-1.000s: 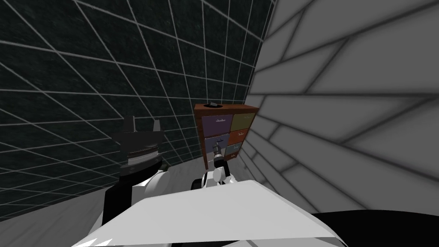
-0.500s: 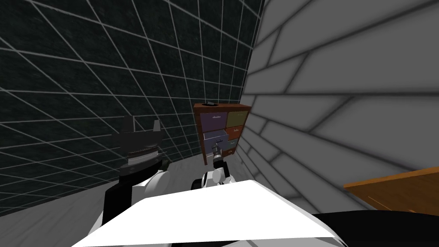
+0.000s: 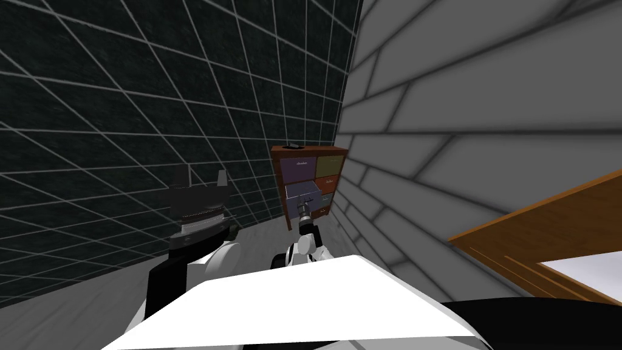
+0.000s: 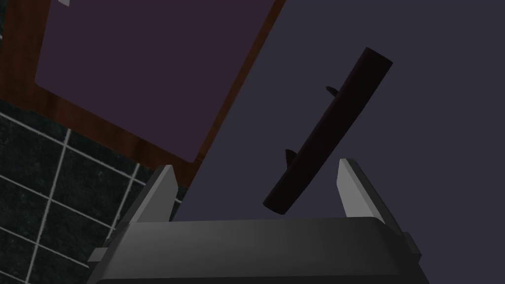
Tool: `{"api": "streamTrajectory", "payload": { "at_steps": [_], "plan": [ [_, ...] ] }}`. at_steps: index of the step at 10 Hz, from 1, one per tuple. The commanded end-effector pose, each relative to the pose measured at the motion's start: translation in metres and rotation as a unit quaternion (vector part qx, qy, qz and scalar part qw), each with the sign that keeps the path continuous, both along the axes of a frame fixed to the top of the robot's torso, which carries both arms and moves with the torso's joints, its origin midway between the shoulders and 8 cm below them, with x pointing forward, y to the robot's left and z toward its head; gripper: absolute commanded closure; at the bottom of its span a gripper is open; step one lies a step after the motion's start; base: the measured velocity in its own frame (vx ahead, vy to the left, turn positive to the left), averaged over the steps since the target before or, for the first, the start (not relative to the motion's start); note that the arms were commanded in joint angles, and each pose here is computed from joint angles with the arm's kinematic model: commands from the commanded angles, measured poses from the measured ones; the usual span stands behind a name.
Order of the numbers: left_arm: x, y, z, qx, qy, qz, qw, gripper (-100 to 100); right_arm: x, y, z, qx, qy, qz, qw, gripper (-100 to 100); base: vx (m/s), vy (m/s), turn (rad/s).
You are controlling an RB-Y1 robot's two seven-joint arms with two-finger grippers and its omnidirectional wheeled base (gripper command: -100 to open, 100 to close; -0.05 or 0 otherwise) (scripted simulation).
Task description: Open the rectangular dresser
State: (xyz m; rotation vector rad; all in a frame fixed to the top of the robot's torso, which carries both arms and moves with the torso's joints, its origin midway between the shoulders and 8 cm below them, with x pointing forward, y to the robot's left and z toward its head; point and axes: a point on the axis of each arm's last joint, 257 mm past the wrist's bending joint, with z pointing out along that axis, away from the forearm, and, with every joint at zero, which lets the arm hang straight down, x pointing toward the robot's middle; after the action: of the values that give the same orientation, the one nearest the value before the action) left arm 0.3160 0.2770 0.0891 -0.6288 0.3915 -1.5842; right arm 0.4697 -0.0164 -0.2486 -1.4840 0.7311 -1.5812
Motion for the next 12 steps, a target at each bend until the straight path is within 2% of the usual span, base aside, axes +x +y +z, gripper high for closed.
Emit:
{"api": "streamTrajectory", "payload": {
  "at_steps": [1,5,6,7,12],
  "plan": [
    [0.0,0.0,0.0,0.0,0.0,0.0,1.0,0,0.012,0.014,0.016,-0.001,-0.001,0.008,1.0,-100,-0.019,-0.026,-0.053],
    [0.0,0.0,0.0,0.0,0.0,0.0,1.0,0,0.026,0.036,0.039,-0.001,-0.003,0.02,0.9998,-100,-0.039,-0.026,-0.046],
    [0.0,0.0,0.0,0.0,0.0,0.0,1.0,0,0.021,0.03,0.028,-0.001,0.004,0.018,0.9998,-100,-0.016,-0.008,-0.005],
    [0.0,0.0,0.0,0.0,0.0,0.0,1.0,0,0.022,0.031,0.027,-0.003,0.006,0.019,0.9998,0,0.0,0.0,0.0],
    [0.0,0.0,0.0,0.0,0.0,0.0,1.0,0,0.02,0.029,0.022,-0.005,0.012,0.019,0.9997,0,0.0,0.0,0.0]
  ]
}}
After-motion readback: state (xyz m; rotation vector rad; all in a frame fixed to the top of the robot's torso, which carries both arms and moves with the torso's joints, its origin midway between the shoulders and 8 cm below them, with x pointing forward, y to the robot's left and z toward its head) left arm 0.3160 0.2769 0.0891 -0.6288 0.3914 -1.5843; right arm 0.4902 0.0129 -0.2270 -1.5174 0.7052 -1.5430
